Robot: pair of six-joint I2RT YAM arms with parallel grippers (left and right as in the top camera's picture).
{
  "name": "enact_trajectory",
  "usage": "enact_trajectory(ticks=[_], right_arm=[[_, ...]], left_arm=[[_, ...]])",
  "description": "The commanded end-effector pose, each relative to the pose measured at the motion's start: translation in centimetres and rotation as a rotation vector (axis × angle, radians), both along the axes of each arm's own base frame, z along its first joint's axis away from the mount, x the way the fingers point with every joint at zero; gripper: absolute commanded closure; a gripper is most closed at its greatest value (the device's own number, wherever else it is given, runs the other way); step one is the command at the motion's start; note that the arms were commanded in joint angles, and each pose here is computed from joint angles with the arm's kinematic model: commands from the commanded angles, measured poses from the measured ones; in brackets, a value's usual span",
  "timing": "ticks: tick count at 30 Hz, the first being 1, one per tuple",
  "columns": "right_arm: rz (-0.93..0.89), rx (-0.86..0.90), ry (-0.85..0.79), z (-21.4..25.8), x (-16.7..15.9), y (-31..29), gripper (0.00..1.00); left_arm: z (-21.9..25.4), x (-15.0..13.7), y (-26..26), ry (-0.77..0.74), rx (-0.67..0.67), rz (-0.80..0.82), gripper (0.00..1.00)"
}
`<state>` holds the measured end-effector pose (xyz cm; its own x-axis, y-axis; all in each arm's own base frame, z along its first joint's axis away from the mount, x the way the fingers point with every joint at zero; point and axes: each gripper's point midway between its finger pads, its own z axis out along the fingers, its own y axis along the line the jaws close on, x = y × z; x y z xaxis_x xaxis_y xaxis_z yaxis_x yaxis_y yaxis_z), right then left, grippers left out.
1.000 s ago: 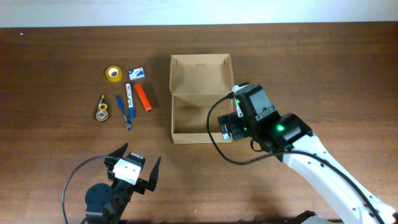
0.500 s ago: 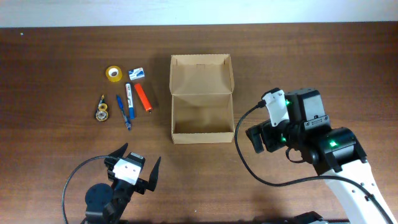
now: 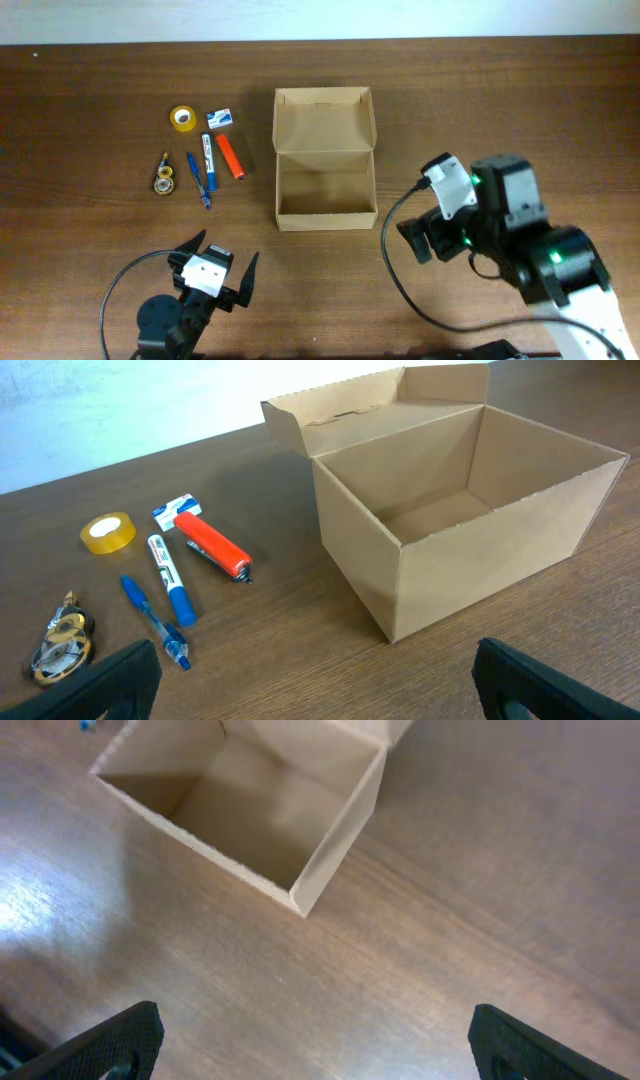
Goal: Pack container
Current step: 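Release the box wall and retract the right gripper rightward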
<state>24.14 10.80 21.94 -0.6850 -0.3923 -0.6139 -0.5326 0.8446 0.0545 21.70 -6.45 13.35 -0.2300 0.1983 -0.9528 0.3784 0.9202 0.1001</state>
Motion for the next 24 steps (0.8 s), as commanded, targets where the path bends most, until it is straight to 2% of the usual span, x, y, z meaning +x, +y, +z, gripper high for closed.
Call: enact_trajectory(ticks=[1, 11, 24], right_arm=[[0.037, 0.01, -0.046, -0.1, -1.1, -0.1, 0.01], [0.046, 0.051, -0.14, -0.2, -2.4, -0.1, 0.01], [0.046, 0.03, -0.059, -2.0, -1.8, 0.1, 0.01]], left_arm=[[0.0, 0.1, 0.3, -0.011, 0.016, 0.01, 0.01], [0.0, 0.1, 0.3, -0.011, 0.016, 0.01, 0.01], [0.0, 0.1, 0.3, -0.011, 0.016, 0.01, 0.0]])
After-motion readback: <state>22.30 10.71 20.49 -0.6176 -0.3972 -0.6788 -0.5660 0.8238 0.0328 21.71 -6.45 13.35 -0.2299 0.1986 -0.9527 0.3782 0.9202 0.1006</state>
